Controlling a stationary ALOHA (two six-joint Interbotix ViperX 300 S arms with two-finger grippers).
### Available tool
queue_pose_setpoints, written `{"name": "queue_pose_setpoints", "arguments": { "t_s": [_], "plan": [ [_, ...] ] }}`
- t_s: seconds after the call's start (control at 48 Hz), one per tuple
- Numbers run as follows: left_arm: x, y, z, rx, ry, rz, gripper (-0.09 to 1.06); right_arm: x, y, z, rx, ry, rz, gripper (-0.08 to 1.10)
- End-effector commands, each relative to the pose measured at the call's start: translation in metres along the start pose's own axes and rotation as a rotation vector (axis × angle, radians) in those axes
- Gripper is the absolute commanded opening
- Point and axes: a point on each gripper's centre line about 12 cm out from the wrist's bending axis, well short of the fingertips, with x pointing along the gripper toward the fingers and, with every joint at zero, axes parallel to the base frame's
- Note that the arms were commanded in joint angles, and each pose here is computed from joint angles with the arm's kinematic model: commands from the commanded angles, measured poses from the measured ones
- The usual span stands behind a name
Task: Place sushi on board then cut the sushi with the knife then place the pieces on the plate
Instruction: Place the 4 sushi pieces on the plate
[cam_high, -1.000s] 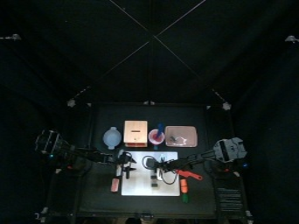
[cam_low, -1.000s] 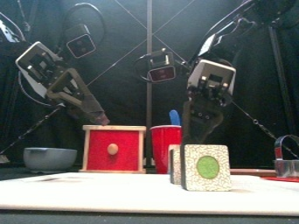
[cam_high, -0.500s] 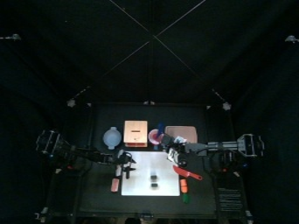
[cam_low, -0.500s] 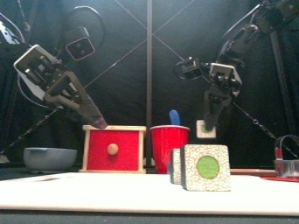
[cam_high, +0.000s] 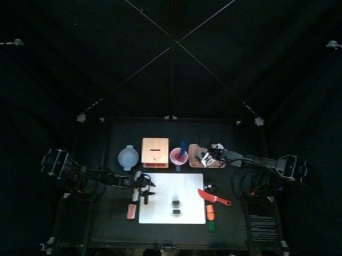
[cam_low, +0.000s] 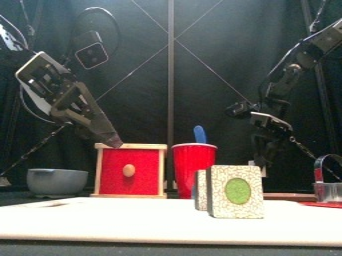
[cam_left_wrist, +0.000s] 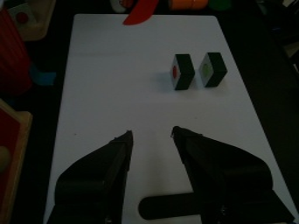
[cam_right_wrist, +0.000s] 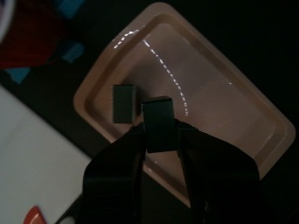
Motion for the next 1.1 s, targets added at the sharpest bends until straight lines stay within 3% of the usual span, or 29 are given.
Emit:
{"name": "queue_pose_setpoints", "arguments": {
  "t_s": [0.021, 0.375, 0.646, 0.875, 1.104],
  "plan": [
    [0.000, 0.000, 0.006, 0.001, -0.021, -0.001, 0.80, 0.002, -0.009, 0.003, 0.045, -0.037, 0.012, 0.57],
    [0.001, 0.000, 0.007, -0.002, -0.024, -0.001, 0.80, 0.014, -0.019, -0.017, 0.139, -0.014, 0.030, 0.81],
    [0.000, 0.000, 0.006, -0.001, -0.023, -0.001, 0.80, -0.010, -0.009, -0.004, 0.127, -0.094, 0.075, 0.84],
    [0.000, -0.001, 0.006, -0.001, -0.023, -0.002, 0.80, -0.048, 0.058, 0.007, -0.047, -0.178, 0.243, 0.84],
    [0.000, -0.001, 0.005, 0.003, -0.020, -0.002, 0.80, -0.049, 0.141, -0.012, -0.273, -0.129, 0.372, 0.84]
  ]
}}
